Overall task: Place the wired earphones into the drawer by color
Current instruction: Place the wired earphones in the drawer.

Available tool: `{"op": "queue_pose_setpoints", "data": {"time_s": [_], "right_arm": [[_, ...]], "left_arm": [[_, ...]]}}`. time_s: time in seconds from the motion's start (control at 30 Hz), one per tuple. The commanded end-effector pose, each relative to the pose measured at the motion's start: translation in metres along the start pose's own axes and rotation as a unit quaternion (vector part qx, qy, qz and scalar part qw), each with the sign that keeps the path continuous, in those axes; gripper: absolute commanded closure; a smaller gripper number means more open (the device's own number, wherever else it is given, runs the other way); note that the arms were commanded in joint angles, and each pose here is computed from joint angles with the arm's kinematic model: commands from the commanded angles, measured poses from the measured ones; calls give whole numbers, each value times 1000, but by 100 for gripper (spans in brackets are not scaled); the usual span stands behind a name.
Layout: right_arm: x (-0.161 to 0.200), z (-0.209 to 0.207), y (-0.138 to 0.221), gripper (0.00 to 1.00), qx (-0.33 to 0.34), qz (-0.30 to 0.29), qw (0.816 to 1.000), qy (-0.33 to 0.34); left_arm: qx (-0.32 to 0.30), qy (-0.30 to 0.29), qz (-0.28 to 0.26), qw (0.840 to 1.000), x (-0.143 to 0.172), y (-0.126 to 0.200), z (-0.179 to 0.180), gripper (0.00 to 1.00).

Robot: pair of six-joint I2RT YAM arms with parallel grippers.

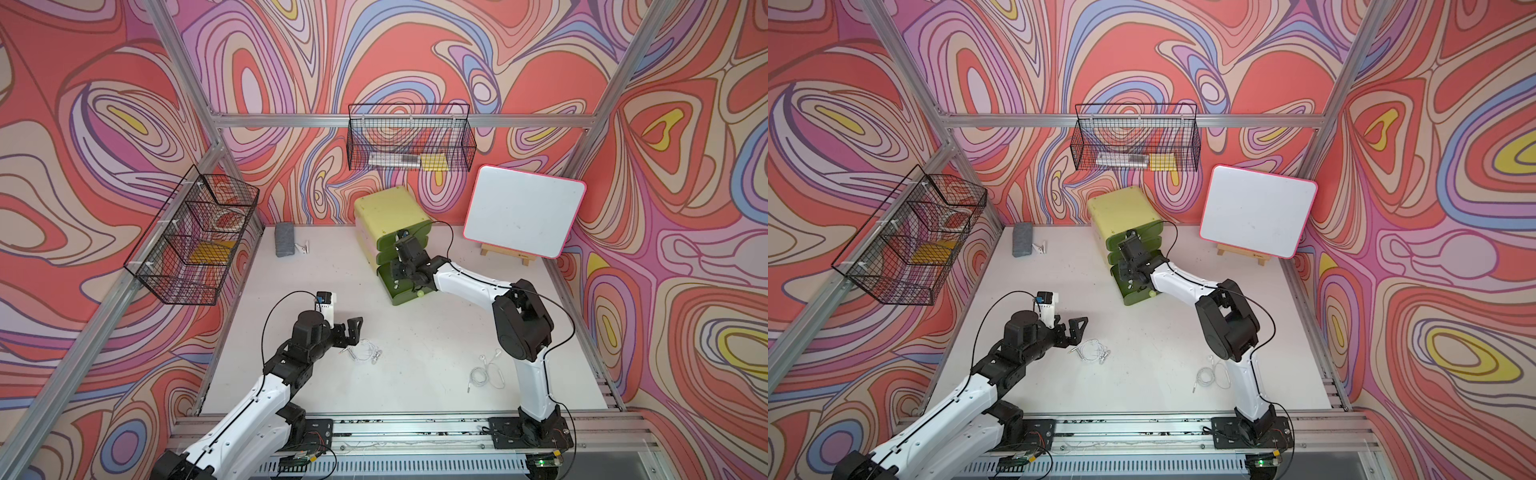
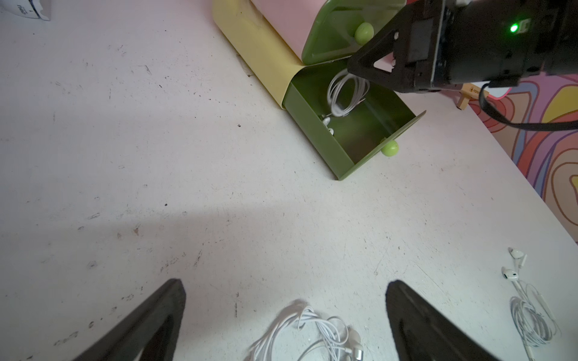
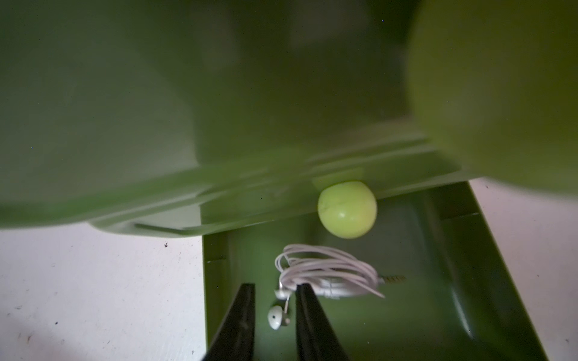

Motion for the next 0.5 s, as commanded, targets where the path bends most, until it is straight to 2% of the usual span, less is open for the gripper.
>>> {"op": "queue_pose_setpoints", "data": {"time_s": [0.0, 0.17, 0.47], "right_arm": [[4, -8, 11, 65, 0, 8, 1000, -10], [8, -6, 35, 54, -26, 8, 1000, -12], [41, 19, 78, 47, -88, 44, 995, 14]], "left_arm": [[-11, -7, -16, 1000, -3, 2, 5, 1], [-32, -4, -31, 999, -6, 7, 11, 1], [-80, 5, -95, 992, -16, 28, 27, 1]]}}
Point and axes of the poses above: each gripper's point midway between its finger pads, its own y axis back along the fingers, its own z axis along the line the jaws close on, x = y × z, the point moved 3 cm from there along y, back along the fingers, and after that the axes turned 7 degrees about y, right-handed, at the moved point
